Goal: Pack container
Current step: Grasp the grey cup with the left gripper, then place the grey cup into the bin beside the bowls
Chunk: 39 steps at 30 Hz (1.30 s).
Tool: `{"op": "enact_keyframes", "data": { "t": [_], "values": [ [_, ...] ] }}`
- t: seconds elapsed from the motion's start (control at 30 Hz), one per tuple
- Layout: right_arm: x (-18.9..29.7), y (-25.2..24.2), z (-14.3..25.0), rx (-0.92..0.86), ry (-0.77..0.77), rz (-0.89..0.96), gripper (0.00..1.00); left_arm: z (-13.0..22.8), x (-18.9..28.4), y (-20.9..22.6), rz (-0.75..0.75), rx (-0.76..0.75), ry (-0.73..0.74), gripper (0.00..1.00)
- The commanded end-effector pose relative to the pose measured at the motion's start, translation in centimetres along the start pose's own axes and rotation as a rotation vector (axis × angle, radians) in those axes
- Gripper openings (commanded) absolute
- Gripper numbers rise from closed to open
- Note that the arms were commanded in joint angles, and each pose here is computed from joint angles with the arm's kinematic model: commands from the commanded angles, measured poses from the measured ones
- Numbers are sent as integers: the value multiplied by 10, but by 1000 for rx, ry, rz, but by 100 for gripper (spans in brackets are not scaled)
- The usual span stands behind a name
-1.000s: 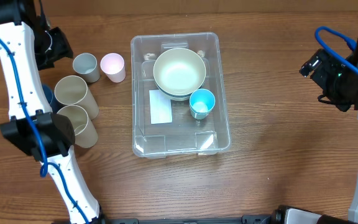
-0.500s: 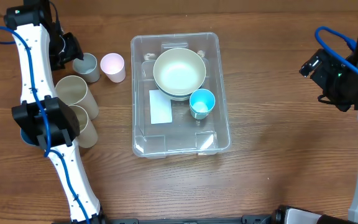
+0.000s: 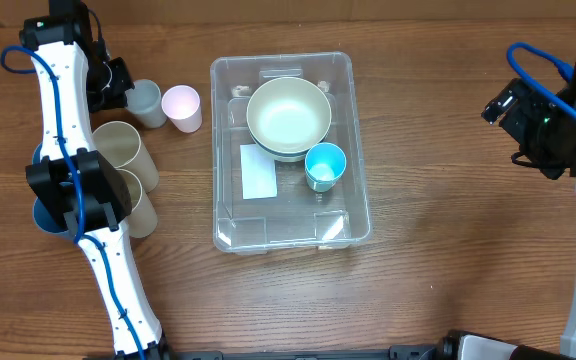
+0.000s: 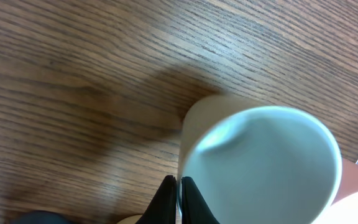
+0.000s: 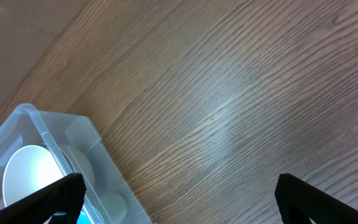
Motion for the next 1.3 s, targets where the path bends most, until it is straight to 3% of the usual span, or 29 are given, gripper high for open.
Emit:
{"op": "enact_keyframes", "data": {
  "t": [0.0, 0.5, 0.9, 1.07, 1.17, 1.27],
  "values": [
    [2, 1, -3, -6, -14, -3, 100, 1, -3, -4, 13, -10, 9, 4],
    [2, 1, -3, -6, -14, -3, 100, 13, 109, -10, 41, -30, -198, 4],
    [2, 1, -3, -6, -14, -3, 100, 33, 167, -23, 134, -67, -314, 4],
    [2, 1, -3, -6, -14, -3, 100, 81, 247, -45, 201, -166, -476, 4],
    [2, 1, -3, -6, -14, -3, 100, 132, 301, -68, 279, -264, -587, 4],
    [2, 1, -3, -6, -14, -3, 100, 169, 326, -87, 348, -342, -628, 4]
  ]
}}
Point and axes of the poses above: each gripper's point midway between its finger pads, its own x axis back along the fingers, its own y axis along the line the jaws close on, z = x × y, the point moved 10 cm from there along x, back along the fingers, and after that the axes turned 3 degrees about x, right-handed, at the moved point
